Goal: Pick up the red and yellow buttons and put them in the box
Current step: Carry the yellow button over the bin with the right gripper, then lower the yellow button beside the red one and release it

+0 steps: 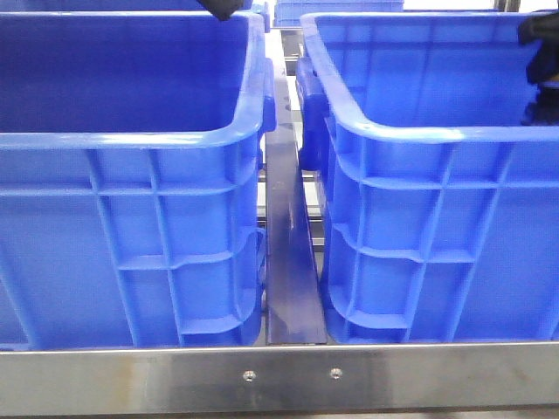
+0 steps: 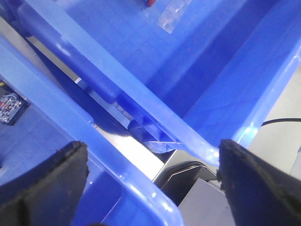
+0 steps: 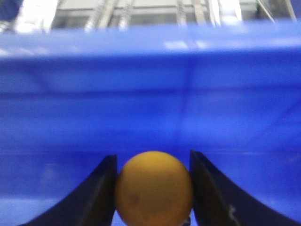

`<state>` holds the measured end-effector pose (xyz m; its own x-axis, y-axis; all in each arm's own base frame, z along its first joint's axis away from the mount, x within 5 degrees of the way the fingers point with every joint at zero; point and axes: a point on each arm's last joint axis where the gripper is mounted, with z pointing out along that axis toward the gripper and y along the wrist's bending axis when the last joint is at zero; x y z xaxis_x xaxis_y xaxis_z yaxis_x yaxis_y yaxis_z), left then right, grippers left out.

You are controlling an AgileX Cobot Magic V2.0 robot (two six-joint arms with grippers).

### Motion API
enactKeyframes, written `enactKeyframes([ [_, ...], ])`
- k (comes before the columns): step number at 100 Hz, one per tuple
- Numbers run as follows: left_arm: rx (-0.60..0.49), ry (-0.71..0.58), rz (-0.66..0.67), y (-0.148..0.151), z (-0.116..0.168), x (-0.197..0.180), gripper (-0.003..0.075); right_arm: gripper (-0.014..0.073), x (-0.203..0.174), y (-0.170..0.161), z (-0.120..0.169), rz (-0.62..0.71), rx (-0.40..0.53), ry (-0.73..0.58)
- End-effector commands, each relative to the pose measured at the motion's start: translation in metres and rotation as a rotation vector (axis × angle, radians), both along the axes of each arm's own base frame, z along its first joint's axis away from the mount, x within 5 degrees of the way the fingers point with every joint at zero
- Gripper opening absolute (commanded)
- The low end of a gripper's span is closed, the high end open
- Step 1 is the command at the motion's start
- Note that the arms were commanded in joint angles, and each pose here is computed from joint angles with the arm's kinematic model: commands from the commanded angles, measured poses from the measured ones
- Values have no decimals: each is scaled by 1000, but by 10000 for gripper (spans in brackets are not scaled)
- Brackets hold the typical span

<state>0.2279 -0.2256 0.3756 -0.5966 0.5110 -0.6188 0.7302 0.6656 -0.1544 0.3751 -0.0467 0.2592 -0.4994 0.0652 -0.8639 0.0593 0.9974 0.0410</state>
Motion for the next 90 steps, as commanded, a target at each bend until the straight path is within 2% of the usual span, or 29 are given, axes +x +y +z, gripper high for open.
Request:
enactKeyframes([
  [1, -101, -59, 3, 1, 24, -7, 526, 237, 2, -5, 24, -42, -27, -88],
  [25, -108, -53, 2, 0, 24, -8, 526, 237, 10, -4, 27, -73, -53, -118],
  [50, -110, -52, 2, 0, 25, -8, 526, 237, 16, -1, 8, -37, -29, -57],
  [69, -110, -52, 2, 0, 25, -8, 526, 246, 16, 0, 6, -26, -21, -47],
  [78, -110, -51, 2, 0, 25, -8, 526, 299, 16, 0, 6, -25, -21, -47],
  [90, -110, -51, 2, 0, 25, -8, 526, 444, 16, 1, 6, -23, -19, -46],
])
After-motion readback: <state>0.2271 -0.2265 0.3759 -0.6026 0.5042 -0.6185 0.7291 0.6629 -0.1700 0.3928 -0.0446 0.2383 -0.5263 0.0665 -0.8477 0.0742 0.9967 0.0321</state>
